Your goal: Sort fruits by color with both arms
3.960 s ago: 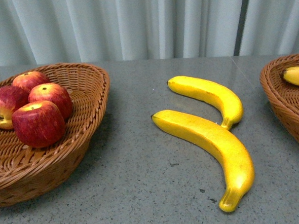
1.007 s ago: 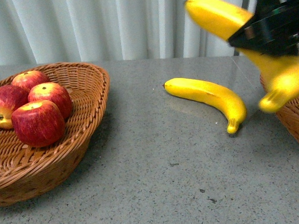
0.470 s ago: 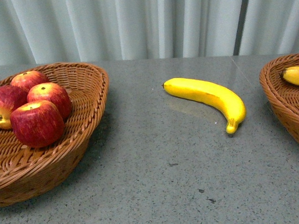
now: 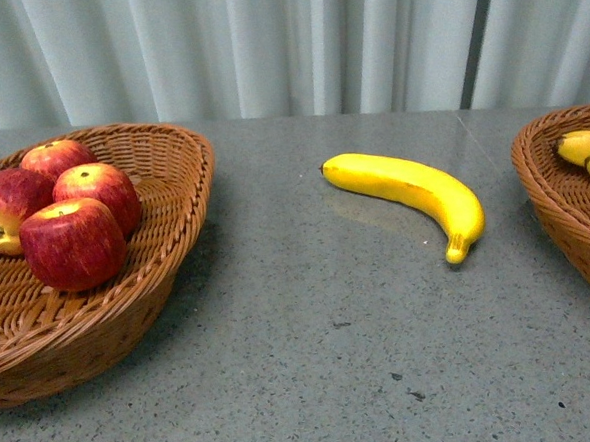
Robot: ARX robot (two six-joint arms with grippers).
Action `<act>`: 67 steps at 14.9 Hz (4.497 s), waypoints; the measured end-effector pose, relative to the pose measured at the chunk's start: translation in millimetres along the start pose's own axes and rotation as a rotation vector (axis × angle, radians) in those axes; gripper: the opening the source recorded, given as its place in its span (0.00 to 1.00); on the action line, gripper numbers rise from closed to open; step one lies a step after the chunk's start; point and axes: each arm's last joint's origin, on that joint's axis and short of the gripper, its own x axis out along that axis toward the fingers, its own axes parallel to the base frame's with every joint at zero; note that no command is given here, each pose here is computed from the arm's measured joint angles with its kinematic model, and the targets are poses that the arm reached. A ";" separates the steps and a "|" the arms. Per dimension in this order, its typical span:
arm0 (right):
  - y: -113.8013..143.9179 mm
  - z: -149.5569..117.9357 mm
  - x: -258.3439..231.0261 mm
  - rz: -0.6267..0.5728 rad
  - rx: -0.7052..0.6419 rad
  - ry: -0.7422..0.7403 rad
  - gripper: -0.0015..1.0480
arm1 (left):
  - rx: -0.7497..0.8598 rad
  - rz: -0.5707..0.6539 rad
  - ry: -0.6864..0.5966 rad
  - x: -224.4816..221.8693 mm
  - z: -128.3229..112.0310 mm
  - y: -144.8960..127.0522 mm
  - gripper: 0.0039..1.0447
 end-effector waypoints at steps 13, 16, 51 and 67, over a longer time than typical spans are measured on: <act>110.3 20.9 171.5 0.228 0.022 0.248 0.94 | 0.000 0.000 0.000 0.0 0.0 0.0 0.94; 108.7 14.0 174.7 0.225 0.047 0.341 0.94 | 0.000 0.000 0.000 0.0 0.0 0.0 0.94; 73.7 -66.7 -176.6 -0.324 0.297 -0.319 0.46 | 0.000 0.000 0.000 0.0 0.0 0.0 0.94; 126.4 -147.8 -166.1 -0.337 0.285 -0.391 0.30 | 0.000 0.000 0.000 0.0 0.0 0.0 0.94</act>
